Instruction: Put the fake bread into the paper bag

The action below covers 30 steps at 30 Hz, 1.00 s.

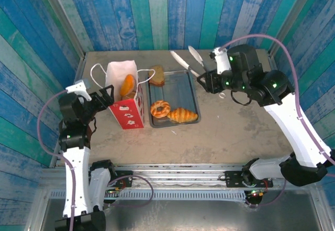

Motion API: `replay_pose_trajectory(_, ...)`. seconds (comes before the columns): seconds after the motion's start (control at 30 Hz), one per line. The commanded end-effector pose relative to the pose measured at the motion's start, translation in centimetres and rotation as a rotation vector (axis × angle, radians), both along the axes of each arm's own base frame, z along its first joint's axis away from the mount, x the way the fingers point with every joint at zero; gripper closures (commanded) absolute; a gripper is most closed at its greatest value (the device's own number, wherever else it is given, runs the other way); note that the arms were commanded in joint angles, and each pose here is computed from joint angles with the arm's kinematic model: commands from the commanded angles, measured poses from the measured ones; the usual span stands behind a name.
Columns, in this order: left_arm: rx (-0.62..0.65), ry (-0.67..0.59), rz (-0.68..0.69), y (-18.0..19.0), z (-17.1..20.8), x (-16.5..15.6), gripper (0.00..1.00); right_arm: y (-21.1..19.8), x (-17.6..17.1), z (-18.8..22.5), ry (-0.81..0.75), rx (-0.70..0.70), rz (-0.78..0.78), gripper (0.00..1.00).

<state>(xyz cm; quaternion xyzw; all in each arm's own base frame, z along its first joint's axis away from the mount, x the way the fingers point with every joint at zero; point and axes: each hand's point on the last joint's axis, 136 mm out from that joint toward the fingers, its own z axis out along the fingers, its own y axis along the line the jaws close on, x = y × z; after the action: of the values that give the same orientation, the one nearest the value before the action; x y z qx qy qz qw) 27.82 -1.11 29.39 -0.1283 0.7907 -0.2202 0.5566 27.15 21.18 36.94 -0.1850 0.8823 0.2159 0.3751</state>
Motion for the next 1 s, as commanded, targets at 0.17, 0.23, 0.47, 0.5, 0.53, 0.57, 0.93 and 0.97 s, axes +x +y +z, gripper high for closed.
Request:
replay_pose_trajectory(0.17,0.074,-0.059,-0.006,0.0,1.9,-1.2,0.06,0.5,-0.1,-8.7,0.271,-0.025,0.056,0.46)
replay_pose_trajectory(0.23,0.094,-0.070,-0.014,-0.1,1.9,-1.5,0.06,0.8,0.0,-10.3,0.316,-0.044,0.067,0.46)
replay_pose_trajectory(0.47,0.131,-0.074,-0.042,-0.5,1.8,-2.0,0.06,1.9,0.3,-15.1,0.483,-0.116,0.119,0.45)
replay_pose_trajectory(0.5,0.132,-0.074,-0.042,-0.5,1.8,-2.0,0.06,2.0,0.2,-15.7,0.518,-0.131,0.133,0.45)
replay_pose_trajectory(0.53,0.132,-0.073,-0.039,-0.4,1.7,-1.9,0.06,2.3,0.2,-16.3,0.554,-0.145,0.148,0.45)
replay_pose_trajectory(0.57,0.134,-0.070,-0.038,-0.4,1.6,-1.9,0.06,2.4,0.2,-16.9,0.585,-0.158,0.157,0.46)
replay_pose_trajectory(0.93,0.137,-0.047,-0.032,-0.2,0.4,-1.6,0.06,4.1,1.5,-20.6,0.693,-0.240,0.213,0.47)
replay_pose_trajectory(0.97,0.138,-0.045,-0.030,-0.1,0.3,-1.6,0.06,4.2,1.6,-20.7,0.697,-0.245,0.216,0.47)
